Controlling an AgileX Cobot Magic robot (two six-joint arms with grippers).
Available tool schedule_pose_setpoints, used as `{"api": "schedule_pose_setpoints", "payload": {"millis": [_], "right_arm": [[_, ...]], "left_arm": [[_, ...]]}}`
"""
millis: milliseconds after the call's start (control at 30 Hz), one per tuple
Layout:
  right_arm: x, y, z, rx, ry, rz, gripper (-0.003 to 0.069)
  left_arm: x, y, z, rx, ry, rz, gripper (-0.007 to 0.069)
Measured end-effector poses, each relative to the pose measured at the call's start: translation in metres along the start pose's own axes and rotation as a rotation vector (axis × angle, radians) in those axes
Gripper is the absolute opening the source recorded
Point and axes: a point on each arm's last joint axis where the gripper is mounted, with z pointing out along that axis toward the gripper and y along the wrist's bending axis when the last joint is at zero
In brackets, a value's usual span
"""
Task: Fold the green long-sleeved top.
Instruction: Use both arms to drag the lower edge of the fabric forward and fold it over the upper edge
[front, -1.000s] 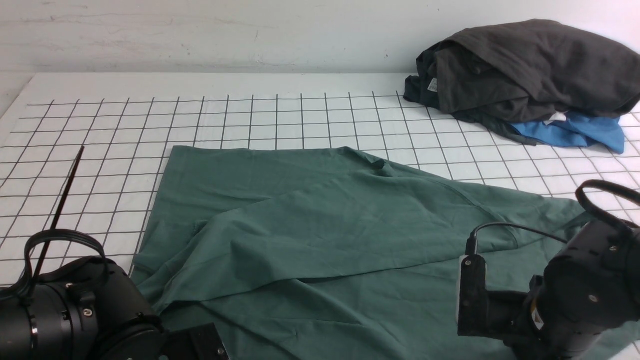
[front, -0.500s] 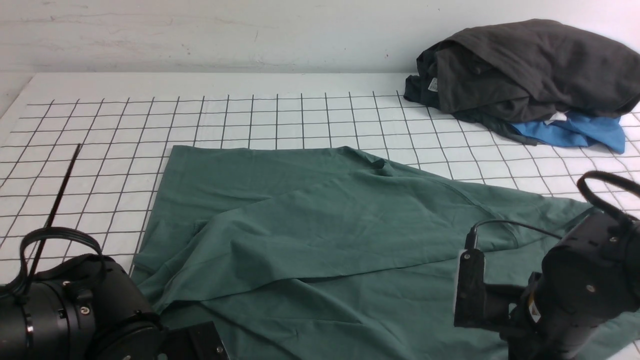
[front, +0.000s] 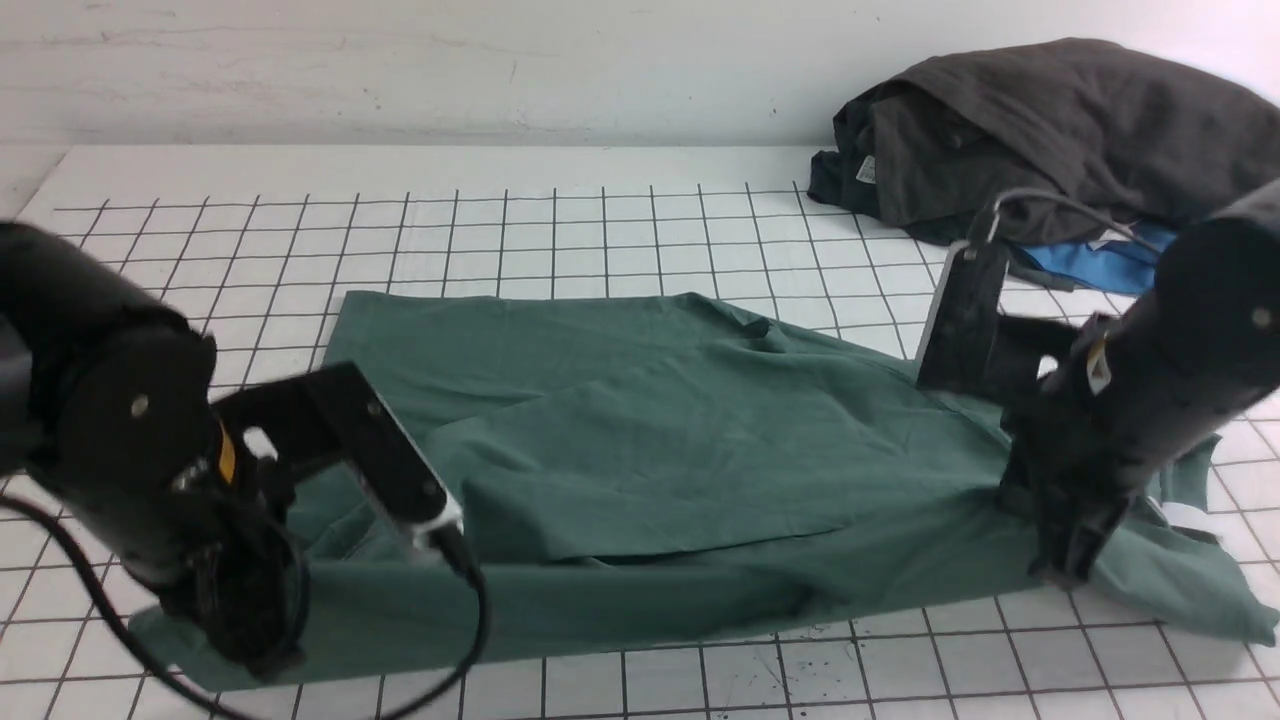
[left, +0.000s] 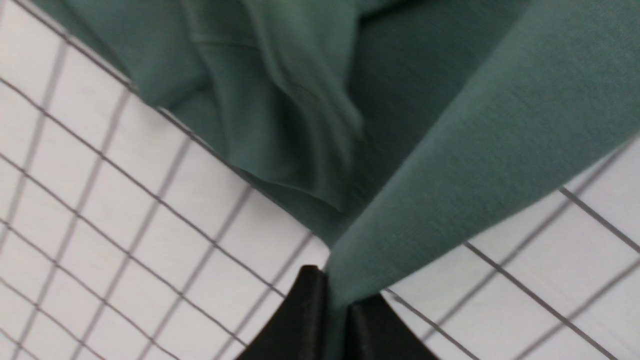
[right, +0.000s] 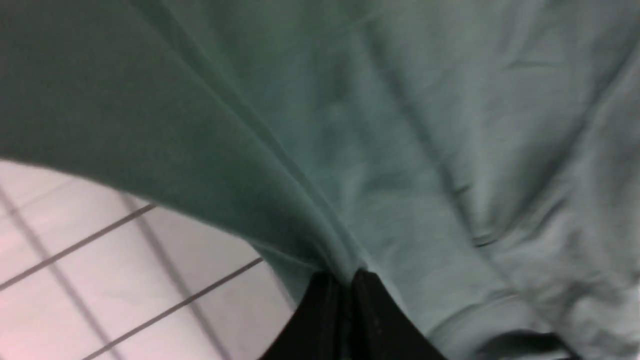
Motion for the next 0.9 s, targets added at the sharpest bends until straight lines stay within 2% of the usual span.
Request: {"api": "schedule_pose_setpoints", "payload": {"millis": [33,133,167,267,400,700,900], "right_arm": [[0.0,-0.002,0.0,0.0,-0.002,0.003,0.0008],[-0.003,-0.03,-0.004,-0.004,-0.024,0.03,0.0008],[-0.002,-0.032,-0.003,-0.008,-0.023,0.037,0.0008],[-0.004,-0.055,0.001,-0.022,-0.037,0.065,0.0008],[-0.007,-0.082,0.013,-0.045,-0.046,0.104,0.0008],[-0.019,-0.125,0.06,-0.081,-0.019,0.141,0.0008],[-0.026,-0.144,0.093,-0.072,-0.021,0.152,0.0008]], "left_arm": [[0.001,0.001,0.0,-0.001,0.001,-0.001,0.0013],[-0.026,0.037,-0.009,-0.047,-0.047,-0.033,0.0013],[-0.027,0.04,-0.009,-0.05,-0.049,-0.037,0.0013],[-0.055,0.071,-0.013,-0.091,-0.093,-0.035,0.0013],[-0.086,0.099,-0.001,-0.112,-0.108,-0.029,0.0013],[-0.132,0.13,0.042,-0.126,-0.086,0.041,0.0013],[-0.146,0.152,0.073,-0.135,-0.083,0.017,0.0013]]}}
